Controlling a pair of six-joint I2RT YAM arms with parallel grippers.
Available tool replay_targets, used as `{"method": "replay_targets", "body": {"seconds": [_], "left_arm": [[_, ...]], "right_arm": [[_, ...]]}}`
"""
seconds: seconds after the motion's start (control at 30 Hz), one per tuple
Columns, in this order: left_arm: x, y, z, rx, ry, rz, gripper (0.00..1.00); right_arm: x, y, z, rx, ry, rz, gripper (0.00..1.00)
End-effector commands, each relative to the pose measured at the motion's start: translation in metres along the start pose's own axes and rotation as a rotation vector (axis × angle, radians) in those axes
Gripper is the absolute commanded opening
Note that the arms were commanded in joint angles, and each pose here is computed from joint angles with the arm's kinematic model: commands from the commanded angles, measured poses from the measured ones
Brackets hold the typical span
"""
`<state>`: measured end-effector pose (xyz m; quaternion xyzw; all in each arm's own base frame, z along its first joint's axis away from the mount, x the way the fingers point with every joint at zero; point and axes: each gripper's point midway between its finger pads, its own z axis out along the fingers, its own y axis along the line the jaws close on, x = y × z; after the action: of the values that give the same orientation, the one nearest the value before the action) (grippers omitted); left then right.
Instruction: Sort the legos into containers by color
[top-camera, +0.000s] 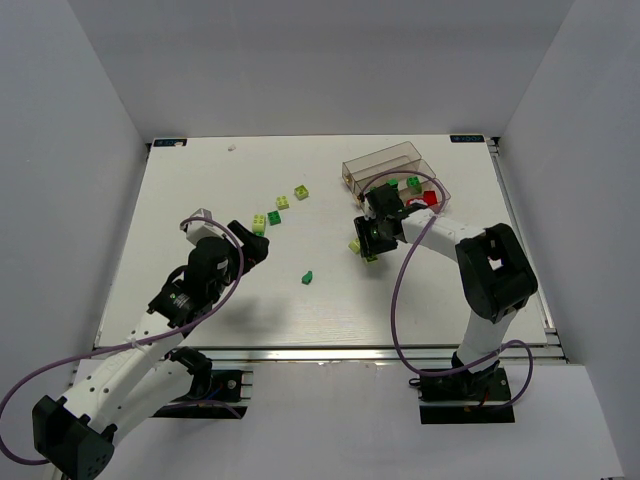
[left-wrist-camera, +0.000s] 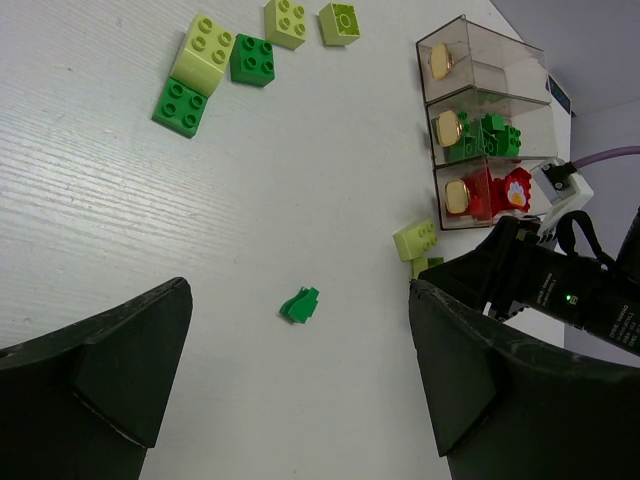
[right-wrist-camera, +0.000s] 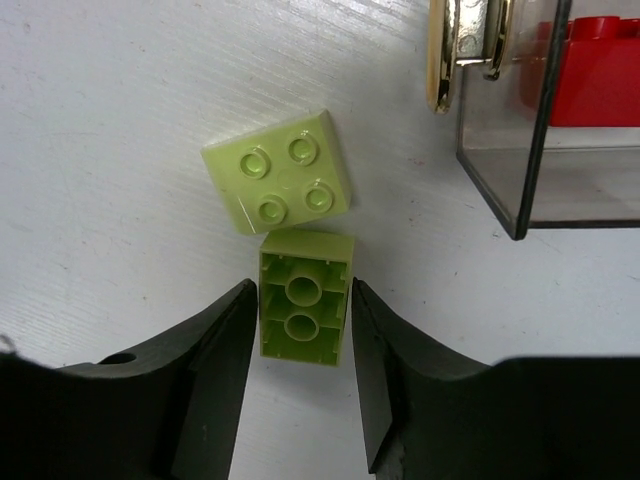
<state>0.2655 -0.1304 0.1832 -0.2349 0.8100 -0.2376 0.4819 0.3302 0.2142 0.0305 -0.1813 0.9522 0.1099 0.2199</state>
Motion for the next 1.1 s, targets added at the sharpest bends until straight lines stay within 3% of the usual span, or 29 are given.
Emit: {"method": "replay_targets", "body": {"seconds": [0.0, 0.17, 0.4, 0.53, 0.63, 0.77, 0.93, 1.07], "left_arm": [[-0.001, 0.002, 0.001, -0.008, -0.010, 0.002, 0.98], [-0.001, 0.001, 0.000, -0.004, -0.013, -0.002, 0.98], [-0.001, 0.002, -0.001, -0.004, -0.013, -0.003, 0.98], [-0.001, 0.002, -0.002, -0.003, -0.012, -0.008, 0.98], [-0.001, 0.003, -0.003, -0.004, -0.013, -0.008, 0.98], [-0.002, 0.004, -0.004, -0.004, -0.017, -0.012, 0.98], [-0.001, 0.003, -0.003, -0.001, -0.018, -0.010, 0.98], [-0.003, 0.002, -0.002, -0.005, -0.021, 0.001, 0.98]], "right_arm": [[0.000, 0.001, 0.004, -0.003, -0.008, -0.033, 0.50], [0.004, 0.000, 0.007, -0.001, 0.006, -0.042, 0.58], [0.008, -0.002, 0.011, 0.001, 0.020, -0.046, 0.54], [0.011, 0.004, 0.011, -0.041, 0.022, -0.073, 0.41], [0.008, 0.004, 0.003, -0.051, -0.013, -0.141, 0.17], [-0.009, 0.007, -0.029, -0.079, -0.119, -0.268, 0.00], [-0.027, 0.024, -0.070, -0.165, -0.240, -0.426, 0.00], [-0.071, 0.035, -0.117, -0.214, -0.480, -0.573, 0.00]]}}
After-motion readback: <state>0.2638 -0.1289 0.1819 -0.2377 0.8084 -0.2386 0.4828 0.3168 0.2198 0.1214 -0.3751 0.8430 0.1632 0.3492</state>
